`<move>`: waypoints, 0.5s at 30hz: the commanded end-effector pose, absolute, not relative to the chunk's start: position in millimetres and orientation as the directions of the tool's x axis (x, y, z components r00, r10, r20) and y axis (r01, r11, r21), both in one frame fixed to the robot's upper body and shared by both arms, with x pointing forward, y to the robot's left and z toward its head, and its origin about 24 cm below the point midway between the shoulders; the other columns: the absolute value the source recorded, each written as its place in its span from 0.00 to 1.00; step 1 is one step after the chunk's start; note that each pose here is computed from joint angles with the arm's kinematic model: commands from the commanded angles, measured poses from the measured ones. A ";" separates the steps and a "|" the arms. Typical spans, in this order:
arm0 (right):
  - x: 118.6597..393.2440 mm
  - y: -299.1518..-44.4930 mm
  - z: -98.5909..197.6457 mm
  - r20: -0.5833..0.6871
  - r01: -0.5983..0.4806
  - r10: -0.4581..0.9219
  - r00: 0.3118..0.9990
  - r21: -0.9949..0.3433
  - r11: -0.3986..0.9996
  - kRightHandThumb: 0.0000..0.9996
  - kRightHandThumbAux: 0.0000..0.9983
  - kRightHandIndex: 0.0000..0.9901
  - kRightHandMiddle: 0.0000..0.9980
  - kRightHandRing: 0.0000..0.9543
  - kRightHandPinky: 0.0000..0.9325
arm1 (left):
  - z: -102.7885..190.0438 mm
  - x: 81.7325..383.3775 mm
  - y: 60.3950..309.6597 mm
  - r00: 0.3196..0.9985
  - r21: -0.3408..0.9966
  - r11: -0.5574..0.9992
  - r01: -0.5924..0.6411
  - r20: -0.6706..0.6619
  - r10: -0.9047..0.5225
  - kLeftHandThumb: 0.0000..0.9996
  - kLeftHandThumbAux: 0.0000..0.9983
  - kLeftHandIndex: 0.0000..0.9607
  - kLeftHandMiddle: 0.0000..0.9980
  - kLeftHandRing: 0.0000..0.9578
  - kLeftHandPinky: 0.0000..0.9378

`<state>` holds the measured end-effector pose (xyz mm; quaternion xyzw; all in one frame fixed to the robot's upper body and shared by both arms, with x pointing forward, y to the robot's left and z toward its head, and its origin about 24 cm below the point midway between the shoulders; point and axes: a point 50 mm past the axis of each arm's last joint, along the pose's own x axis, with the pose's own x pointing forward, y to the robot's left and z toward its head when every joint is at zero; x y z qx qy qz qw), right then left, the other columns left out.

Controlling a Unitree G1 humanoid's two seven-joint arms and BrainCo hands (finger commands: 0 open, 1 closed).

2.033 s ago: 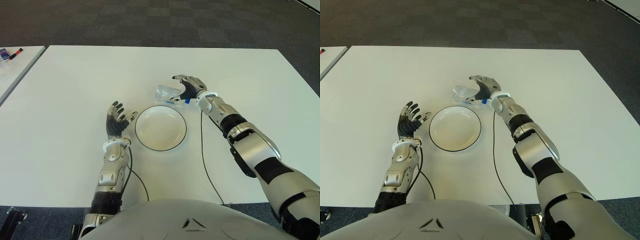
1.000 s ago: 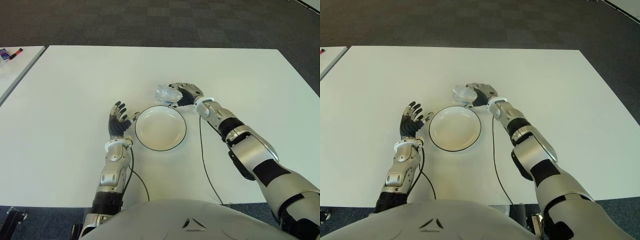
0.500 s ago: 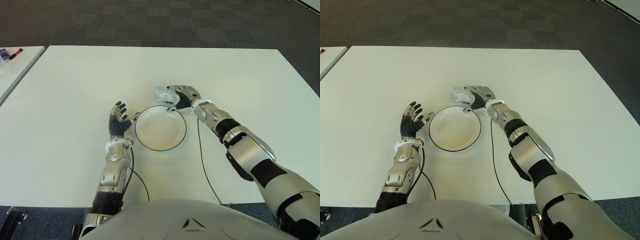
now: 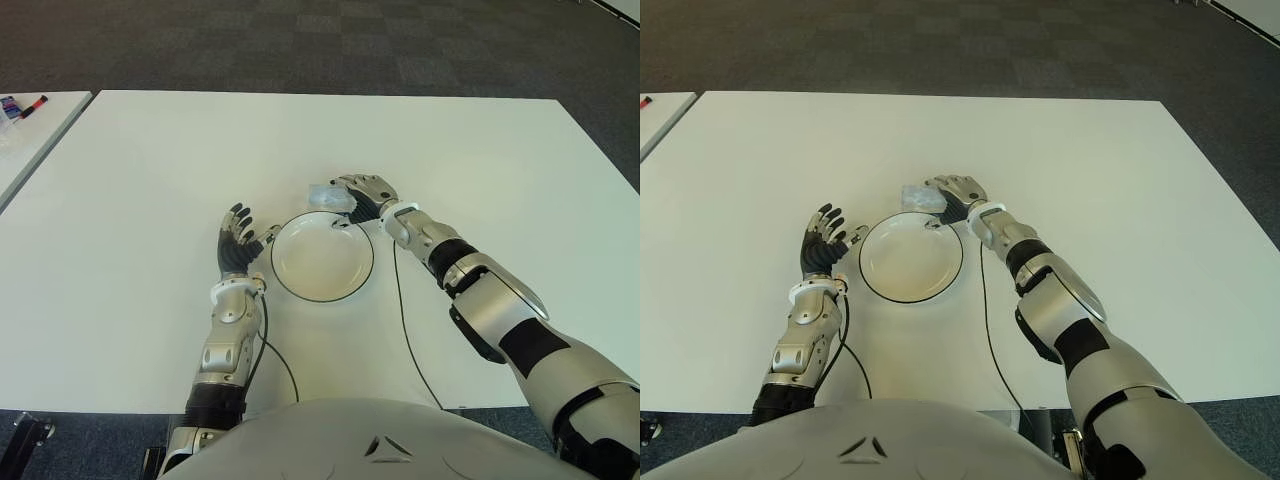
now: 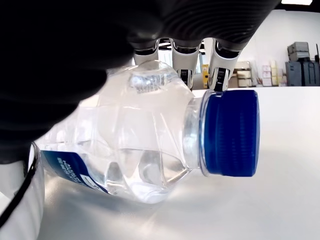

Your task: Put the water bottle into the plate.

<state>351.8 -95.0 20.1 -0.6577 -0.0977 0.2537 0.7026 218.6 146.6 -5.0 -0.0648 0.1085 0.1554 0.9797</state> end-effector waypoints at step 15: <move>347.9 -93.4 17.1 -0.182 -0.232 0.507 0.843 -0.972 0.037 0.52 0.51 0.10 0.17 0.19 0.26 | -7.9 217.0 130.4 0.922 -0.156 0.931 -0.329 -0.265 0.282 0.05 0.93 0.15 0.17 0.15 0.17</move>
